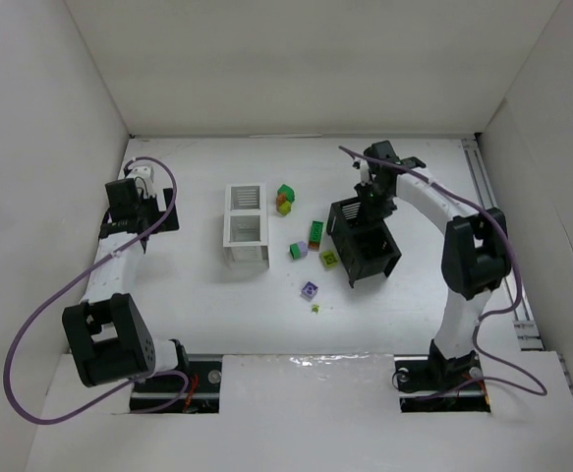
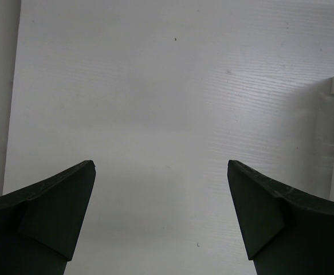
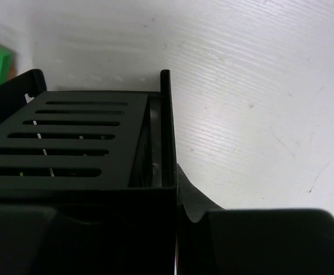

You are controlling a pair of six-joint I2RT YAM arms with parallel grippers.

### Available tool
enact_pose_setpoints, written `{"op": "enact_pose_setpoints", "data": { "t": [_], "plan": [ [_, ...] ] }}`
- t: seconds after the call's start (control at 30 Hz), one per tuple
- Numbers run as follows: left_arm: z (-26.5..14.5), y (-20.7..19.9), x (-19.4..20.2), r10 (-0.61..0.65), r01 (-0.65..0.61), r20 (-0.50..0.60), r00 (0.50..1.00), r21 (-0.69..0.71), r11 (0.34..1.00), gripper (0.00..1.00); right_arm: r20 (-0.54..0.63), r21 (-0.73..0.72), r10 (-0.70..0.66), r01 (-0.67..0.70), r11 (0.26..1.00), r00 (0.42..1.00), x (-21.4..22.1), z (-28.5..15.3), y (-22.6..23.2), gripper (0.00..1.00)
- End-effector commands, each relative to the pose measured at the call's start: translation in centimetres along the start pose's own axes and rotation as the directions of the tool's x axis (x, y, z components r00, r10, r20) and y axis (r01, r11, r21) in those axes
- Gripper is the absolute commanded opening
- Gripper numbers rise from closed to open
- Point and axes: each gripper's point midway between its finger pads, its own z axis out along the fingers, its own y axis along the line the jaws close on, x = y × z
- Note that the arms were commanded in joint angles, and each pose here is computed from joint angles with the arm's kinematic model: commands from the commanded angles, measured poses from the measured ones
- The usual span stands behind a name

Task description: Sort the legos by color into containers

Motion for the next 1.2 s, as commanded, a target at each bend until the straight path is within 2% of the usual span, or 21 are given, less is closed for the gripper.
{"op": "enact_pose_setpoints", "data": {
  "t": [0.0,0.1,0.27,0.37,0.5,0.63,0.83,1.0,1.1,1.17],
  "plan": [
    [-0.1,0.4,-1.7,-0.004,0.004,0.052,0.999,-0.014,1.000,0.99,0.111,0.072,0.101,-0.110,0.991,0.989,-3.1,-1.0,-2.6,0.00],
    [0.1,0.4,-1.4,-0.004,0.005,0.043,0.999,-0.013,1.000,0.99,0.148,0.093,0.173,-0.187,0.978,0.974,-4.9,-1.4,-4.6,0.00],
    [0.2,0.4,-1.7,-0.004,0.004,0.052,0.999,-0.014,1.000,0.99,0.216,0.132,0.218,-0.250,0.959,0.952,-8.2,-2.2,-7.8,0.00],
    [0.4,0.4,-1.4,-0.004,0.005,0.043,0.999,-0.013,1.000,0.99,0.169,0.147,0.244,-0.269,0.952,0.955,-8.2,-0.6,-9.2,0.00],
    [0.6,0.5,-1.2,-0.005,0.006,0.033,0.999,-0.021,1.000,0.99,0.167,0.130,0.289,-0.312,0.941,0.943,-9.1,0.5,-11.5,0.00],
    [0.6,0.6,-1.2,0.004,-0.004,0.033,0.999,-0.022,1.000,0.99,0.133,0.112,0.311,-0.326,0.939,0.941,-8.3,1.6,-11.5,0.00],
    [0.9,0.1,-1.2,0.004,-0.005,0.035,0.999,0.009,1.000,0.99,0.124,0.103,0.312,-0.325,0.940,0.942,-7.5,0.9,-11.0,0.00],
    [0.8,-0.5,-1.7,-0.006,0.004,0.047,0.999,0.042,0.999,0.99,0.116,0.093,0.313,-0.324,0.942,0.943,-7.1,0.8,-10.7,0.19],
    [0.2,-0.7,-2.4,-0.005,0.001,0.067,0.998,0.050,0.999,0.99,0.114,0.079,0.313,-0.323,0.943,0.943,-7.0,0.6,-10.5,0.15],
    [-0.2,-0.6,-3.1,-0.003,-0.001,0.086,0.996,0.048,0.999,0.99,0.096,0.081,0.315,-0.323,0.943,0.944,-6.5,0.8,-10.3,0.08]
  ]
}}
